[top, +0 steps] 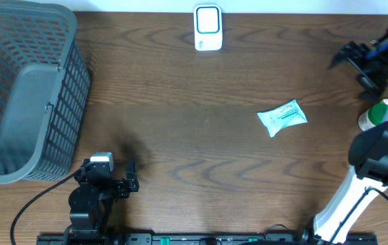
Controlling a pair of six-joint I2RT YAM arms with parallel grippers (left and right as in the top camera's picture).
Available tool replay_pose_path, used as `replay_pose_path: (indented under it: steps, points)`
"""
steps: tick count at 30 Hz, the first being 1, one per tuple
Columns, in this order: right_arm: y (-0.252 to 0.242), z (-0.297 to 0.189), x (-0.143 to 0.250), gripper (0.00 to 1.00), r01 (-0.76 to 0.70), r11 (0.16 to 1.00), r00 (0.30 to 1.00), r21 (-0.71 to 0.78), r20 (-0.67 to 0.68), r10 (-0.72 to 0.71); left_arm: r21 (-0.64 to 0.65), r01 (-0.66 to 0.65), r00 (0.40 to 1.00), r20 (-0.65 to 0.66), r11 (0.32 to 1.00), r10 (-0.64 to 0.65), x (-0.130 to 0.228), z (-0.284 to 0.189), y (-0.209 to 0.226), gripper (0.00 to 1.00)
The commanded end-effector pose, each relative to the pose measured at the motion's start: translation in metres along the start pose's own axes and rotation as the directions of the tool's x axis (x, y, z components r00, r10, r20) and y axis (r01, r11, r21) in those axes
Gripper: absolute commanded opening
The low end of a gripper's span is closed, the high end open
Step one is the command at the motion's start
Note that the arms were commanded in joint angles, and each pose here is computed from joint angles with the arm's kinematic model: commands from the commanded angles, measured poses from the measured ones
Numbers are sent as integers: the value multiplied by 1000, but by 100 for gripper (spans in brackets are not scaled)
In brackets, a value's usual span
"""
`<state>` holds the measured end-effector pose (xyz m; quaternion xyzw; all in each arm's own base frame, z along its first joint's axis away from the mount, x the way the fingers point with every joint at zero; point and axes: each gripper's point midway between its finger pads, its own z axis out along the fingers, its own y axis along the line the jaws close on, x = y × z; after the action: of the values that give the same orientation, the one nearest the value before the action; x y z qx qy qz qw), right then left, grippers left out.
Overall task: Scan the item barcode
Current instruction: 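Reach the right gripper to the light-green wipes pack and grasp it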
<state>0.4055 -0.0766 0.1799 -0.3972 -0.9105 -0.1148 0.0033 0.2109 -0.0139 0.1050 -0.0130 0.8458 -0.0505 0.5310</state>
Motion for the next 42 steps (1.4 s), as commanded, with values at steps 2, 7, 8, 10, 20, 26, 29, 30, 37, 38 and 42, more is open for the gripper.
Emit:
replay_pose_path:
  steps: [2, 7, 8, 10, 20, 26, 29, 30, 37, 38, 42]
  points:
    - [33, 11, 27, 99, 11, 1000, 999, -20, -38, -12, -13, -15, 1000, -12, 1000, 14, 6, 3, 3, 98]
    - [56, 44, 62, 99, 83, 996, 993, 37, -89, -79, -13, -15, 1000, -12, 1000, 14, 6, 3, 3, 98]
    - [61, 54, 69, 99, 85, 995, 992, 48, -100, -79, -13, -15, 1000, -12, 1000, 14, 6, 3, 3, 98]
    - [64, 75, 81, 99, 38, 995, 994, 94, -109, -28, -12, -15, 1000, -12, 1000, 14, 6, 3, 3, 98]
    - [20, 142, 99, 87, -382, 868, 917, 318, 12, 399, -13, -15, 1000, -12, 1000, 14, 6, 3, 3, 98]
    - [32, 149, 72, 84, -396, 891, 918, 221, 73, 390, -13, -15, 1000, -12, 1000, 14, 6, 3, 3, 98]
    - [39, 152, 66, 83, -391, 901, 920, 186, 88, 381, -13, -15, 1000, -12, 1000, 14, 6, 3, 3, 98]
    - [41, 154, 65, 83, -389, 903, 921, 180, 90, 379, -13, -15, 1000, -12, 1000, 14, 6, 3, 3, 98]
    - [31, 177, 71, 79, -420, 871, 907, 255, 88, 412, -13, -15, 1000, -12, 1000, 14, 6, 3, 3, 98]
    - [29, 182, 70, 79, -428, 864, 903, 265, 90, 420, -13, -15, 1000, -12, 1000, 14, 6, 3, 3, 98]
    - [21, 199, 68, 77, -431, 849, 901, 307, 91, 425, -13, -15, 1000, -12, 1000, 14, 6, 3, 3, 98]
